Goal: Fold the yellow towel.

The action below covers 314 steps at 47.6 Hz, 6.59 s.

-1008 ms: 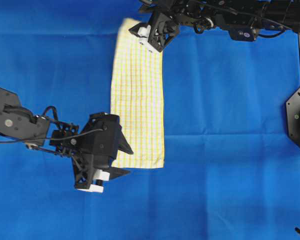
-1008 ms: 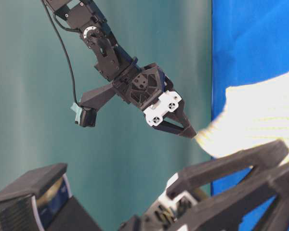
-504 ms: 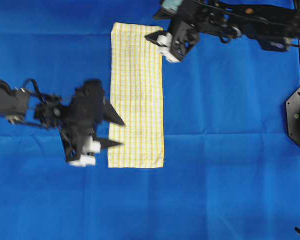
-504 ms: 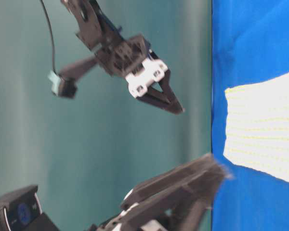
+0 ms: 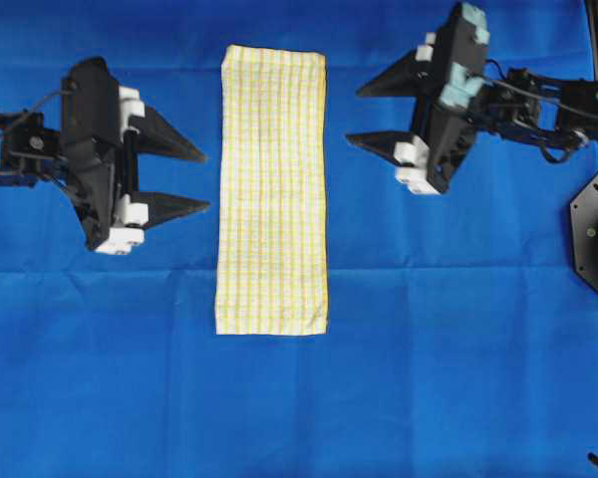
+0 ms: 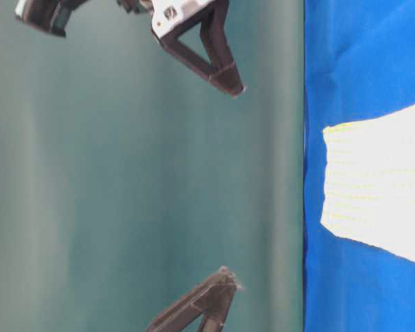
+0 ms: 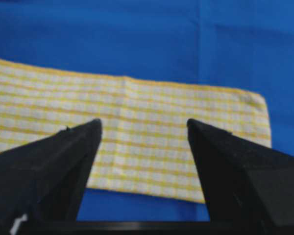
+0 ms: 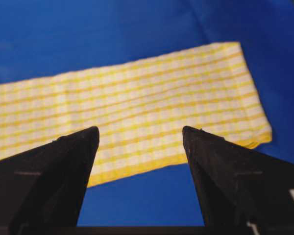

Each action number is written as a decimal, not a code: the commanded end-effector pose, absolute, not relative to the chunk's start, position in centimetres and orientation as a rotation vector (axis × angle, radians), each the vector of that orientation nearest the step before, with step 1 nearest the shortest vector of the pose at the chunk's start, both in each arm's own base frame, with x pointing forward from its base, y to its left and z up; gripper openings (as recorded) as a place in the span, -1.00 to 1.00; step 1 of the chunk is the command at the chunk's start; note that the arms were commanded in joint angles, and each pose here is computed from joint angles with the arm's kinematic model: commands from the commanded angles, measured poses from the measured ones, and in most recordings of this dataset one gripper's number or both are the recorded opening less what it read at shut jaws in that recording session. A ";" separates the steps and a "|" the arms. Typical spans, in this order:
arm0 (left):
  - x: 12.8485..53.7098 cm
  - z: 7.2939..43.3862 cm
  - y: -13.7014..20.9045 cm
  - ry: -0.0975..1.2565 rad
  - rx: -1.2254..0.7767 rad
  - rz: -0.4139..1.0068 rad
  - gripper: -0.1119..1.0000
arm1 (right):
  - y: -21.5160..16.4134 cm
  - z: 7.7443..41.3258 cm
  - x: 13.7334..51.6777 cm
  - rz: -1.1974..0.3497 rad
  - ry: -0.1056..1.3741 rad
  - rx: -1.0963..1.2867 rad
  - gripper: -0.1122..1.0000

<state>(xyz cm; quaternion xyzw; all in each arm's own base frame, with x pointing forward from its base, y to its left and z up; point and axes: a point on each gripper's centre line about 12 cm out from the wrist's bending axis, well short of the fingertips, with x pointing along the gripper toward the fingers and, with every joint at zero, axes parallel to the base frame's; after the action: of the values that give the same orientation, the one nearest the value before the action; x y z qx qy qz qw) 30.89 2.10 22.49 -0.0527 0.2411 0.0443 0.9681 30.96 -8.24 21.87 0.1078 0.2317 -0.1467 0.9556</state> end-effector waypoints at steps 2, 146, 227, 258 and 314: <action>30.7 23.5 2.6 0.441 -0.102 0.102 0.40 | -8.3 23.0 31.0 -0.300 0.426 0.224 0.47; 36.1 13.8 17.3 0.543 -0.116 0.442 -0.71 | -17.8 14.5 37.1 -0.537 0.600 0.434 -0.67; 35.6 11.6 -6.7 0.656 -0.156 -0.097 -0.71 | 5.1 12.2 37.4 -0.102 0.662 0.409 -0.67; 31.0 17.9 -5.8 0.638 -0.158 -0.107 0.50 | 4.4 18.9 32.6 -0.028 0.536 0.384 0.55; 15.5 19.8 -1.1 0.243 -0.046 -0.063 0.49 | 0.2 19.4 16.5 -0.039 0.276 0.289 0.55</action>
<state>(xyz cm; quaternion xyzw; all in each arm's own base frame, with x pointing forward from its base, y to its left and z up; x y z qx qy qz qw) 15.42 -1.15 19.29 -0.0232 0.1294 -0.0331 0.9908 16.29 0.23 19.02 0.1450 0.1423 -0.0182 0.9790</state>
